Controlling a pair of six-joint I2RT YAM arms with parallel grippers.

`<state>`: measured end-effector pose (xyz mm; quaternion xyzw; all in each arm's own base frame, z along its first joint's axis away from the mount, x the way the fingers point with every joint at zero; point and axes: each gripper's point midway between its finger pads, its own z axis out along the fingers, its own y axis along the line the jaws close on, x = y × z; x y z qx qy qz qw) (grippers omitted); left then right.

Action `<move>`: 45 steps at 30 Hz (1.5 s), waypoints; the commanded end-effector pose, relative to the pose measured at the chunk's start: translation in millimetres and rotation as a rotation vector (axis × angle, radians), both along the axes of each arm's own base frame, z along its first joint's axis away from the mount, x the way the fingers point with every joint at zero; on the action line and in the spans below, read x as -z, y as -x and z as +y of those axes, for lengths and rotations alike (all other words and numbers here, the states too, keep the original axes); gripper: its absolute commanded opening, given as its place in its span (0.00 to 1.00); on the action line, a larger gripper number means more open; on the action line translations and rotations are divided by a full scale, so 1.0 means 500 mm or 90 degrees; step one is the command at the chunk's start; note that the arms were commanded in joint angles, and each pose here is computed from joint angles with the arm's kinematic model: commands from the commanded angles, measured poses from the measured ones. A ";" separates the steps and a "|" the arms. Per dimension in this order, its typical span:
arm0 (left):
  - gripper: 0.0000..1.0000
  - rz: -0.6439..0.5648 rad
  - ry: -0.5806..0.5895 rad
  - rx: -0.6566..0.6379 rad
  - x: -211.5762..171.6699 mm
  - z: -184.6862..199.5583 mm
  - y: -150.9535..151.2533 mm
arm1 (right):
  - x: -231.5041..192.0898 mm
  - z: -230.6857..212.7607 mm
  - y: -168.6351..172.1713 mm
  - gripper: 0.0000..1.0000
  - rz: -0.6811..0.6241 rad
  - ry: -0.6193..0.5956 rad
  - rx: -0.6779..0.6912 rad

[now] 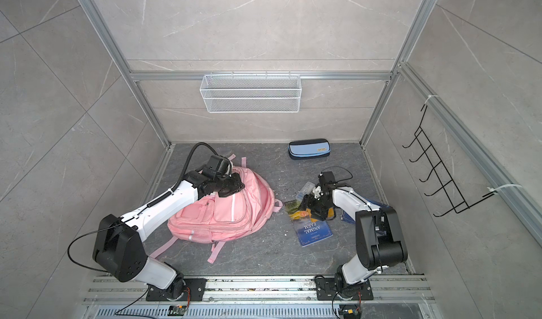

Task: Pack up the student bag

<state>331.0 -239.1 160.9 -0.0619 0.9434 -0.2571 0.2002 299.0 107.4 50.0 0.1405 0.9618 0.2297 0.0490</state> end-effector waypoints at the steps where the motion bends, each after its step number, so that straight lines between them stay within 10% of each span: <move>1: 0.05 0.005 -0.076 0.043 0.039 0.012 0.019 | 0.004 -0.036 -0.040 0.72 -0.025 0.057 0.002; 11: 0.84 -0.037 -0.155 0.112 -0.018 -0.059 0.046 | 0.000 -0.069 -0.080 0.71 -0.041 0.095 -0.010; 14: 0.92 -0.044 -0.144 0.135 -0.032 -0.102 0.074 | -0.009 -0.091 -0.062 0.71 -0.048 0.137 -0.023; 22: 0.89 0.013 0.023 0.186 0.019 -0.287 0.128 | -0.031 -0.106 -0.004 0.72 -0.040 0.157 -0.025; 45: 0.70 0.134 0.069 0.235 0.220 -0.387 0.109 | 0.083 -0.086 0.049 0.68 0.085 -0.017 0.039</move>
